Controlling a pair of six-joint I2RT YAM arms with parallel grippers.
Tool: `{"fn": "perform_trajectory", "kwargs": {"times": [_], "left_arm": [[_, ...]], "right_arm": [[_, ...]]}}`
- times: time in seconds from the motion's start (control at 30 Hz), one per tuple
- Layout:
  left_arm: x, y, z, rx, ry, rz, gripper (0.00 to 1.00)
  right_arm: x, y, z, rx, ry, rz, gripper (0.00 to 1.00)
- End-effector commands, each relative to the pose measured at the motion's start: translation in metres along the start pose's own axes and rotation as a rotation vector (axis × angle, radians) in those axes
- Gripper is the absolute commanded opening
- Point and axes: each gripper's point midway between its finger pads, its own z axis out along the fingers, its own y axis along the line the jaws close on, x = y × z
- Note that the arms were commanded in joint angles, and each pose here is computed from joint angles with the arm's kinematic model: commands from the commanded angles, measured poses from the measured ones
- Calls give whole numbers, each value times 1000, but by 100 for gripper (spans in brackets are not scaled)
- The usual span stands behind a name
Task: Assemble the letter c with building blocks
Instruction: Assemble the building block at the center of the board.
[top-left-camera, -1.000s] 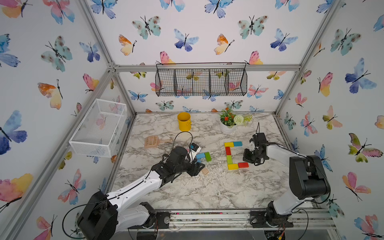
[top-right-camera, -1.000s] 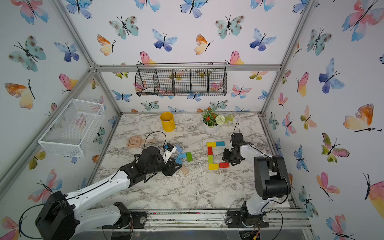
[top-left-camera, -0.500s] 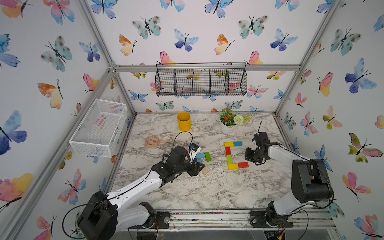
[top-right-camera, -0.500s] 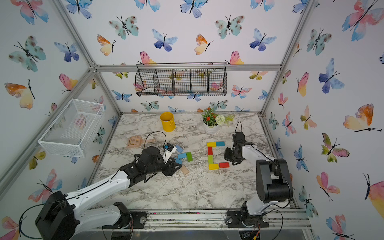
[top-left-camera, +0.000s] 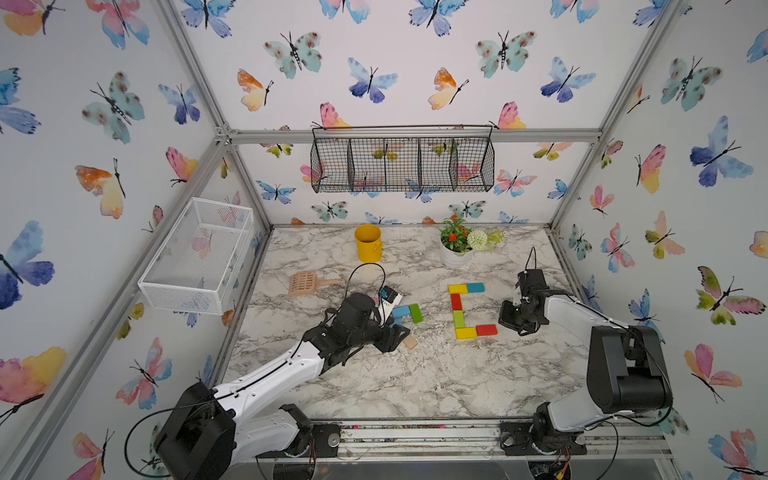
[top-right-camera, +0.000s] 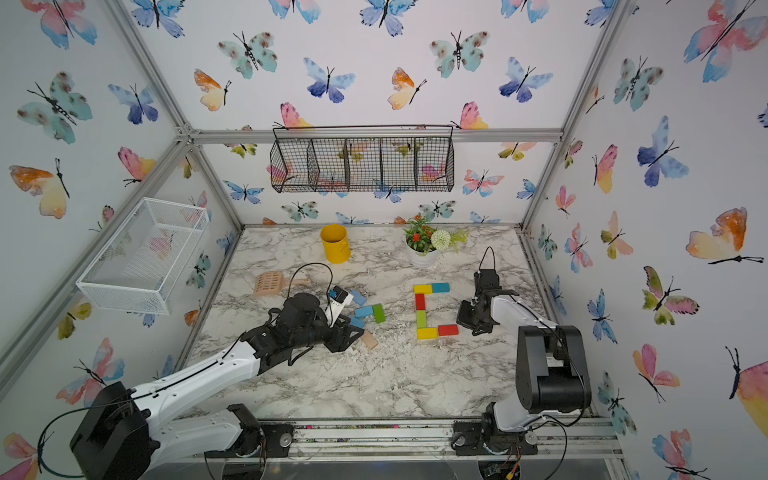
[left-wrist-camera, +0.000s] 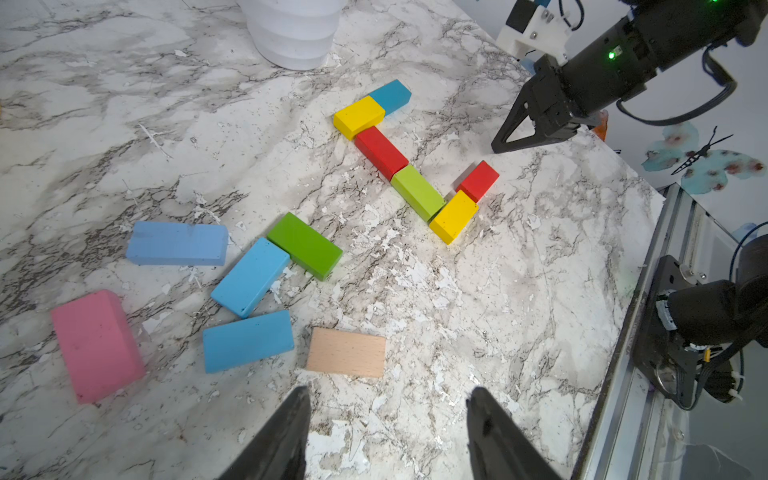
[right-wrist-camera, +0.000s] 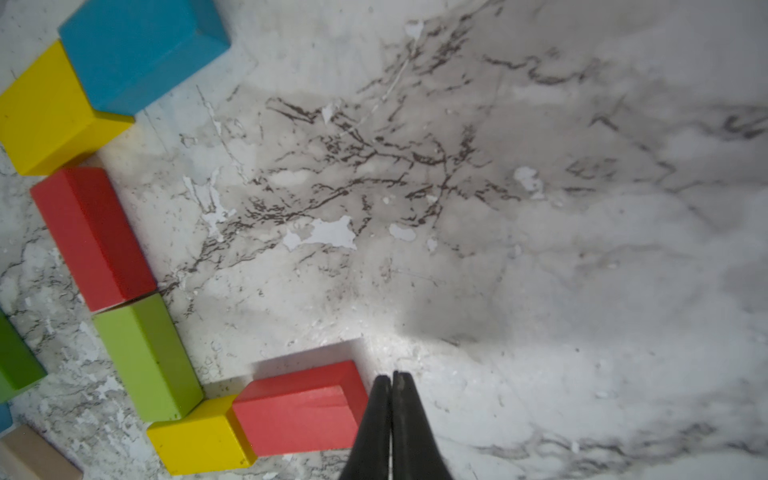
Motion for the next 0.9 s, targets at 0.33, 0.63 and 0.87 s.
{"fn": "perform_trajectory", "kwargs": {"times": [0.33, 0.63, 0.87], "left_arm": [[-12, -3, -3, -6, -26, 12, 61], [-10, -9, 1, 26, -7, 30, 60], [-10, -7, 3, 19, 3, 26, 60]], "right_arm": [[9, 0, 6, -3, 71, -94, 5], [11, 6, 9, -40, 97, -140, 5], [12, 10, 11, -60, 110, -155, 5]]}}
